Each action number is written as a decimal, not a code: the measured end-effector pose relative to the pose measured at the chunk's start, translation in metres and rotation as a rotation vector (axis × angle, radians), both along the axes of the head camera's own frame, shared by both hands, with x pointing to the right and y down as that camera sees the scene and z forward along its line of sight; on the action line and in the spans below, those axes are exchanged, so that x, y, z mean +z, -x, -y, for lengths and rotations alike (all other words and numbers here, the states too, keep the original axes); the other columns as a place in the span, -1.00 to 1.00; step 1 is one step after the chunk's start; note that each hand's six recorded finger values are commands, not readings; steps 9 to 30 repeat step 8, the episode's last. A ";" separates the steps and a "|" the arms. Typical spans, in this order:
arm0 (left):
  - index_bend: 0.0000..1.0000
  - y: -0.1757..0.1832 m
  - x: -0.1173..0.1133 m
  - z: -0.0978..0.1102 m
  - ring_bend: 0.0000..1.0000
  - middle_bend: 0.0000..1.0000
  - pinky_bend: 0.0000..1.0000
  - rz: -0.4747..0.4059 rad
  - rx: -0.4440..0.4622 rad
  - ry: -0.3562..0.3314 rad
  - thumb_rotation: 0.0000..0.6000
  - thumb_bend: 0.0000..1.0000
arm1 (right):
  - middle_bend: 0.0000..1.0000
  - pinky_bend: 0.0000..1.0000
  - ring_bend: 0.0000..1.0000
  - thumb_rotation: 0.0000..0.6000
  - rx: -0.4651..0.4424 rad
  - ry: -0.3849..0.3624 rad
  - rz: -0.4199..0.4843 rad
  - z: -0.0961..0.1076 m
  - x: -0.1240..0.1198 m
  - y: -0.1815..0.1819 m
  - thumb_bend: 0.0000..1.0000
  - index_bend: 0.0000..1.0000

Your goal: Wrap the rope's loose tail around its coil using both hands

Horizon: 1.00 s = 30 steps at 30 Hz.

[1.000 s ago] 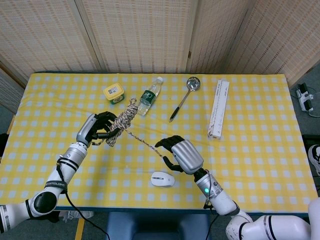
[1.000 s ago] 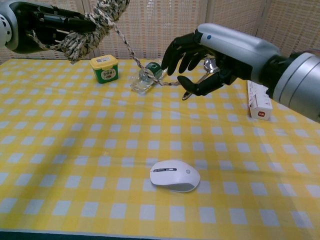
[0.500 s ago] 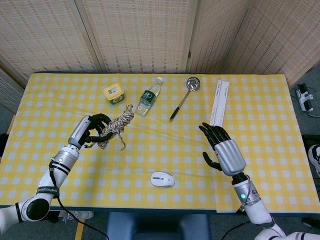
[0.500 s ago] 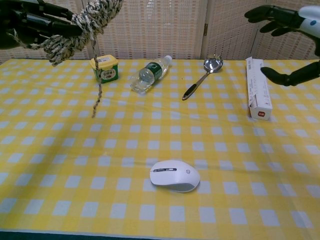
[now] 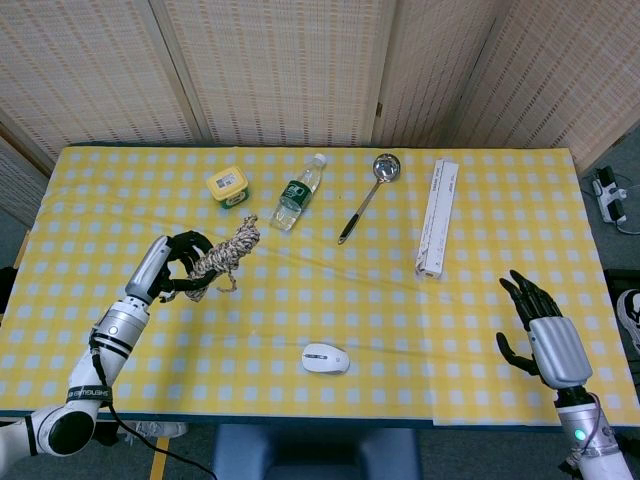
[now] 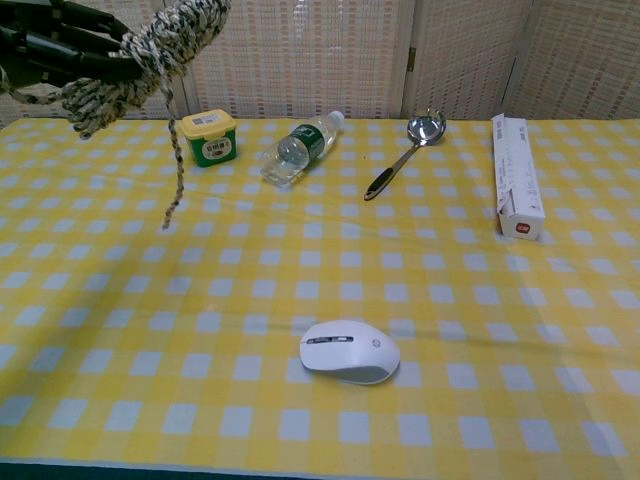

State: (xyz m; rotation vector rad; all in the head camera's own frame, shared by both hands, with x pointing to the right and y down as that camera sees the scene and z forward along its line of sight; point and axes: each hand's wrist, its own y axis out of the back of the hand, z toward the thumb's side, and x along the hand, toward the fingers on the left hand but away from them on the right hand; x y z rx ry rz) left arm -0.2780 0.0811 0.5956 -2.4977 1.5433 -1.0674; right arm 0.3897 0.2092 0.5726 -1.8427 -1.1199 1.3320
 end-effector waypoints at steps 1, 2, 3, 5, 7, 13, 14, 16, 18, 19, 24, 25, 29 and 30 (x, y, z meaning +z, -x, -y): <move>0.41 0.000 -0.001 -0.001 0.26 0.38 0.25 0.001 0.002 -0.004 1.00 0.36 | -0.95 -0.77 -0.90 1.00 0.016 -0.002 -0.002 -0.004 -0.002 -0.007 -0.06 -1.00; 0.41 0.000 -0.002 -0.001 0.26 0.38 0.25 0.002 0.004 -0.007 1.00 0.36 | -0.96 -0.77 -0.90 1.00 0.031 -0.005 -0.007 -0.008 -0.003 -0.015 -0.06 -1.00; 0.42 0.000 -0.002 -0.002 0.26 0.38 0.24 0.004 0.005 -0.011 1.00 0.36 | -0.96 -0.77 -0.90 1.00 0.046 -0.011 -0.014 -0.013 -0.006 -0.023 -0.06 -1.00; 0.42 0.000 -0.003 -0.002 0.26 0.38 0.24 0.005 0.005 -0.016 1.00 0.36 | -0.97 -0.78 -0.89 1.00 0.060 -0.019 -0.024 -0.018 -0.009 -0.033 -0.06 -1.00; 0.42 0.000 -0.004 -0.002 0.26 0.38 0.24 0.012 0.004 -0.027 1.00 0.36 | -0.97 -0.78 -0.90 1.00 0.072 -0.023 -0.033 -0.022 -0.012 -0.040 -0.06 -1.00; 0.42 0.001 -0.004 -0.003 0.26 0.38 0.24 0.015 0.004 -0.032 1.00 0.36 | -0.97 -0.79 -0.90 1.00 0.075 -0.025 -0.036 -0.023 -0.012 -0.043 -0.06 -1.00; 0.42 0.001 -0.004 -0.003 0.26 0.38 0.24 0.015 0.004 -0.032 1.00 0.36 | -0.97 -0.79 -0.90 1.00 0.075 -0.025 -0.036 -0.023 -0.012 -0.043 -0.06 -1.00; 0.42 0.001 -0.004 -0.003 0.26 0.38 0.24 0.015 0.004 -0.032 1.00 0.36 | -0.97 -0.79 -0.90 1.00 0.075 -0.025 -0.036 -0.023 -0.012 -0.043 -0.06 -1.00; 0.42 0.001 -0.004 -0.003 0.26 0.38 0.24 0.015 0.004 -0.032 1.00 0.36 | -0.97 -0.79 -0.90 1.00 0.075 -0.025 -0.036 -0.023 -0.012 -0.043 -0.06 -1.00; 0.42 0.001 -0.004 -0.003 0.26 0.38 0.24 0.015 0.004 -0.032 1.00 0.36 | -0.97 -0.79 -0.90 1.00 0.075 -0.025 -0.036 -0.023 -0.012 -0.043 -0.06 -1.00; 0.42 0.001 -0.004 -0.003 0.26 0.38 0.24 0.015 0.004 -0.032 1.00 0.36 | -0.97 -0.79 -0.90 1.00 0.075 -0.025 -0.036 -0.023 -0.012 -0.043 -0.06 -1.00; 0.42 0.001 -0.004 -0.003 0.26 0.38 0.24 0.015 0.004 -0.032 1.00 0.36 | -0.97 -0.79 -0.90 1.00 0.075 -0.025 -0.036 -0.023 -0.012 -0.043 -0.06 -1.00; 0.42 0.001 -0.004 -0.003 0.26 0.38 0.24 0.015 0.004 -0.032 1.00 0.36 | -0.97 -0.79 -0.90 1.00 0.075 -0.025 -0.036 -0.023 -0.012 -0.043 -0.06 -1.00; 0.42 0.001 -0.004 -0.003 0.26 0.38 0.24 0.015 0.004 -0.032 1.00 0.36 | -0.97 -0.79 -0.90 1.00 0.075 -0.025 -0.036 -0.023 -0.012 -0.043 -0.06 -1.00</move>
